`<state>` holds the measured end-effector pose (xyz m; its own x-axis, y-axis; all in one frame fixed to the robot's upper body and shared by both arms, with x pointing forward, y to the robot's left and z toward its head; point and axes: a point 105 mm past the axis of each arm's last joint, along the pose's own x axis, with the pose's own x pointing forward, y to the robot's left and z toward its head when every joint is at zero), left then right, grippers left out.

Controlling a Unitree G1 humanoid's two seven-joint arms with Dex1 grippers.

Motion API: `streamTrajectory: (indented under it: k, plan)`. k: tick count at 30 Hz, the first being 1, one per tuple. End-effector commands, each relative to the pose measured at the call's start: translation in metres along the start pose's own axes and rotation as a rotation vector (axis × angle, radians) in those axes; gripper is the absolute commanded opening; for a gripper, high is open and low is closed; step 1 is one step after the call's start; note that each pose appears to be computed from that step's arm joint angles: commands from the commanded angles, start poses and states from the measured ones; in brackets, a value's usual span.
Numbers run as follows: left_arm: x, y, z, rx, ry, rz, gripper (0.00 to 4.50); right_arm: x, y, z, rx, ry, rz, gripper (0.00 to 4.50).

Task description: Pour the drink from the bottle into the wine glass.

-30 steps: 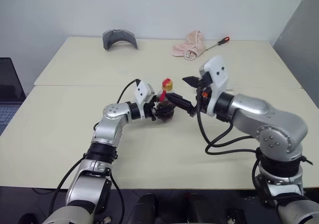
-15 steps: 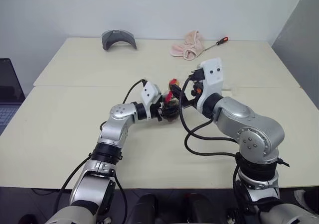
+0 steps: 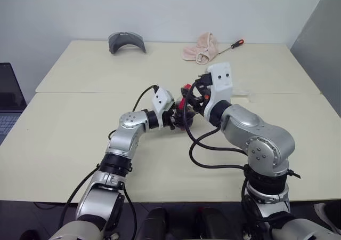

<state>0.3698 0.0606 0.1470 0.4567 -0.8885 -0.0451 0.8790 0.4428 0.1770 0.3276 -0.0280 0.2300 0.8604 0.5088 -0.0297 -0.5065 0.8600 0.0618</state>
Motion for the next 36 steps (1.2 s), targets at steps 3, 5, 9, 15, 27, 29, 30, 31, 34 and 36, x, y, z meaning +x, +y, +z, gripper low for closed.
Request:
streamTrajectory:
  k: [3, 5, 9, 15, 27, 29, 30, 31, 34, 36]
  plan:
    - [-0.001, 0.002, 0.024, 0.067, -0.068, 0.011, 2.17, 0.000, -0.007, 0.013, -0.003, -0.047, -0.023, 1.19]
    - [-0.001, 0.002, 0.025, 0.067, -0.071, 0.013, 2.08, 0.001, -0.004, 0.016, -0.016, -0.053, 0.012, 1.19]
    - [-0.003, -0.001, 0.029, 0.055, -0.088, -0.006, 1.94, -0.006, 0.024, 0.022, -0.082, -0.067, 0.416, 1.19]
    - [-0.006, -0.016, 0.027, 0.042, -0.084, -0.059, 1.87, -0.027, 0.024, 0.004, -0.275, 0.050, 1.063, 1.19]
    - [-0.017, -0.015, 0.025, 0.035, -0.072, -0.012, 1.76, 0.002, -0.018, 0.036, -0.301, 0.002, 1.028, 2.13]
    - [-0.016, -0.015, 0.023, 0.033, -0.068, -0.009, 1.76, -0.004, -0.019, 0.040, -0.273, -0.005, 1.003, 2.83]
    - [-0.015, -0.015, 0.023, 0.032, -0.067, -0.008, 1.75, -0.009, -0.019, 0.045, -0.271, -0.021, 0.981, 3.17]
    - [-0.015, -0.015, 0.022, 0.032, -0.066, -0.008, 1.74, -0.012, -0.018, 0.047, -0.271, -0.031, 0.967, 3.52]
    - [-0.013, -0.011, 0.021, 0.032, -0.067, 0.013, 1.73, -0.024, -0.017, 0.062, -0.315, -0.091, 0.873, 4.22]
    - [-0.011, -0.006, 0.019, 0.045, -0.052, 0.041, 1.73, -0.025, -0.022, 0.072, -0.346, -0.095, 0.681, 4.22]
